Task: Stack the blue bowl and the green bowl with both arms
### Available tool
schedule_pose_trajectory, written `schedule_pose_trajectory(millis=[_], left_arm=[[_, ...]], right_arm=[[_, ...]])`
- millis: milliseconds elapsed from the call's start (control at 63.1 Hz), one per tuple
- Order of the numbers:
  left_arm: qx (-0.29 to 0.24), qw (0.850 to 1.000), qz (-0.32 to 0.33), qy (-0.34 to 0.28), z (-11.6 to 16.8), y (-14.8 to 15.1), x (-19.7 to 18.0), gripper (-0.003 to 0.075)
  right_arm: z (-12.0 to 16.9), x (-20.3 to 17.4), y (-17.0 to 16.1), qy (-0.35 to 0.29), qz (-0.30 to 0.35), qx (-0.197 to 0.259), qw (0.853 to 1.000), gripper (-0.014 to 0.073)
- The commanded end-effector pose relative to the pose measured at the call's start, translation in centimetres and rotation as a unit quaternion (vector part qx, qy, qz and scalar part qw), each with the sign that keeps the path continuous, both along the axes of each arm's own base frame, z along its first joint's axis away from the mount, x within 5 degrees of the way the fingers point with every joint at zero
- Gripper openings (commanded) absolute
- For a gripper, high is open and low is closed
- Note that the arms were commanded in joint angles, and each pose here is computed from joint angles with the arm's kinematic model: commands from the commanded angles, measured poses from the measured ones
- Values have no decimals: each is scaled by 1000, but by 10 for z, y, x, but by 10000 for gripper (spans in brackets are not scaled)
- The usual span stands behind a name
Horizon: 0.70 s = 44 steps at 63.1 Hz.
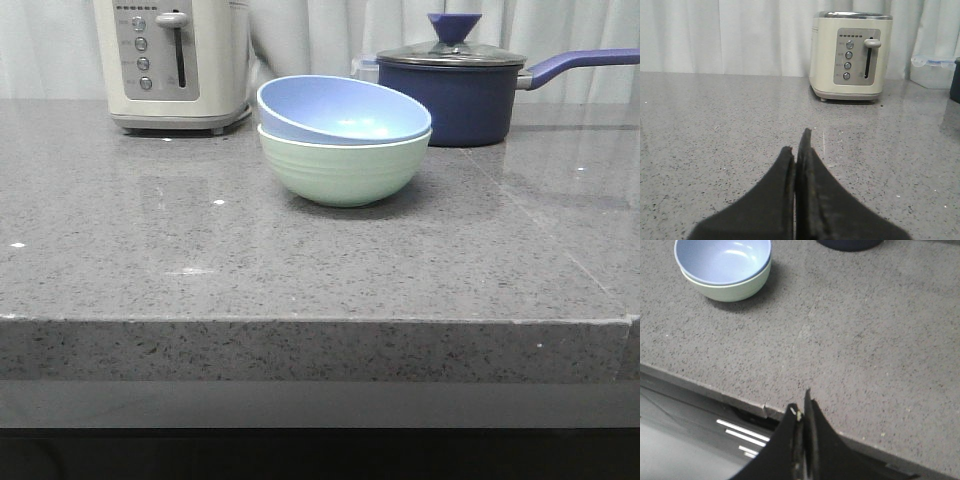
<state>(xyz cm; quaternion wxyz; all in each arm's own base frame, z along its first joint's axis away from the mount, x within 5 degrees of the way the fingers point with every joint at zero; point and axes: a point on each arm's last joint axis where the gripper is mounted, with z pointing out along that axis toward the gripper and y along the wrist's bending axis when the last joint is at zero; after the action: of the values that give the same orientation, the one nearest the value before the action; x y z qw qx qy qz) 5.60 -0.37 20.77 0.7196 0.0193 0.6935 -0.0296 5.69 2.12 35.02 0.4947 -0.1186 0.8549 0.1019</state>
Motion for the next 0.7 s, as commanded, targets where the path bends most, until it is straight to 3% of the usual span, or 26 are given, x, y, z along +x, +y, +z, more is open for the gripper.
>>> schedule_pose_trajectory(millis=[0, 111, 348, 681], left_arm=[[-4, 999, -5, -40, 5, -1, -2, -20], [-4, 999, -5, -40, 5, -1, -2, -20], [-4, 999, -5, -40, 5, -1, -2, -20], [-4, 999, -5, -40, 5, -1, -2, -20]], right_arm=[[8, -1, -5, -95, -31, 11, 995, -63], [-19, -4, -11, -181, -68, 2, 981, -63], [-93, -5, -19, -299, -138, 17, 944, -63], [-139, -3, -20, -303, -145, 31, 941, -63]])
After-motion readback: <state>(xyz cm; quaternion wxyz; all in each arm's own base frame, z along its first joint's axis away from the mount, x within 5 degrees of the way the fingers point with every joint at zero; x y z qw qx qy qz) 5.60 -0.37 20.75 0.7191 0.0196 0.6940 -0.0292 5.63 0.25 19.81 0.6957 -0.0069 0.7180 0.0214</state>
